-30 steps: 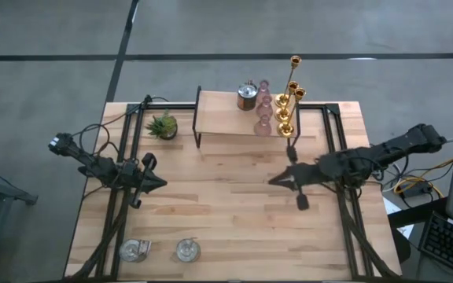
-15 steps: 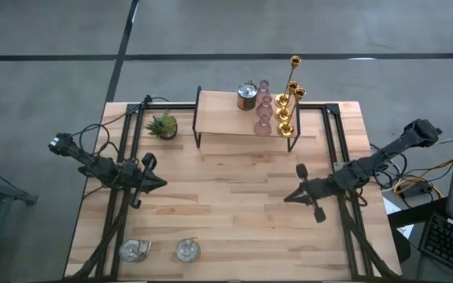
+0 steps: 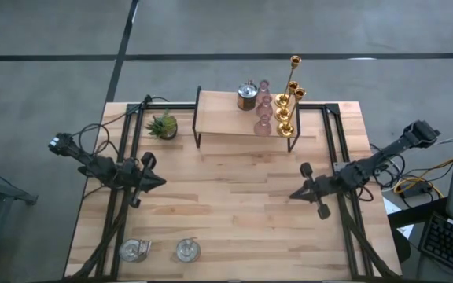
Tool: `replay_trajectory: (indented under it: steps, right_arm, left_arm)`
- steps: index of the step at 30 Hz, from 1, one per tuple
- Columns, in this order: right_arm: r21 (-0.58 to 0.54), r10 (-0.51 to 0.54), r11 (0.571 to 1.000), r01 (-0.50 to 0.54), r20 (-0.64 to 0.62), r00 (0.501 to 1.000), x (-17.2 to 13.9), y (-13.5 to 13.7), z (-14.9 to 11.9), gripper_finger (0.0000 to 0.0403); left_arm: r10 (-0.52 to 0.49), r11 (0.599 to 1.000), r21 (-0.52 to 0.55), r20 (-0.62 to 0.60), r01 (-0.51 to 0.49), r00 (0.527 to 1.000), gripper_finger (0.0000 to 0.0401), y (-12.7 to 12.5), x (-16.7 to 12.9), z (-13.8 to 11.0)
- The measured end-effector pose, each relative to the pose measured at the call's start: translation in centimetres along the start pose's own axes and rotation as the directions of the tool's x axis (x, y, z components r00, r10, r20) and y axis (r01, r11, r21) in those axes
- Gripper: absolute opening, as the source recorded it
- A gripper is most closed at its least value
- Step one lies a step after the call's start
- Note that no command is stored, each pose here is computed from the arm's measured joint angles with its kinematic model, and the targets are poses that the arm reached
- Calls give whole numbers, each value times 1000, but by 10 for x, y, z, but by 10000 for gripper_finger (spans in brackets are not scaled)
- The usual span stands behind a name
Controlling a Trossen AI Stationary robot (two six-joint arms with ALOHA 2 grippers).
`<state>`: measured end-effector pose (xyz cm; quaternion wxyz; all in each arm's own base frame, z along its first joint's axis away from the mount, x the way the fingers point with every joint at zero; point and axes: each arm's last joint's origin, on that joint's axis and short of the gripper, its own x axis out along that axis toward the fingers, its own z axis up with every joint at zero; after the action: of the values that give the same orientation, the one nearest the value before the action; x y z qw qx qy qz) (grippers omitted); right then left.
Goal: Pick & Place candle stick holders
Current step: Align the right silver scented candle on the shelf with the silver scented candle
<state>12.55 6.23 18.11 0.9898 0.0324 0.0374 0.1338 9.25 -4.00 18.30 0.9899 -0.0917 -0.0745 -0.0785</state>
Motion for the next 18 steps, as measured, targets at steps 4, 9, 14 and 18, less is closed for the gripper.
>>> replay_trajectory:
  steps: [4, 9, 14, 18]
  right_arm:
    - [24, -11, 1000, 11, 14, 1000, -9, -5, -13, 8]
    - [38, -9, 999, 9, 0, 1000, -15, -7, -20, 8]
    - [35, -21, 999, 21, -5, 1000, -19, -10, -19, 8]
    - [45, 63, 997, -63, 5, 998, -22, -14, -16, 8]
  left_arm:
    - [33, 997, -70, 129, -24, 991, 16, 0, -1, 13]
    - [10, 985, -163, 329, 47, 944, 16, -1, -6, 33]
    - [-29, 992, -105, 378, 75, 926, 16, -2, -7, 38]
    - [-22, 988, -135, 374, 78, 927, 16, -2, -7, 38]
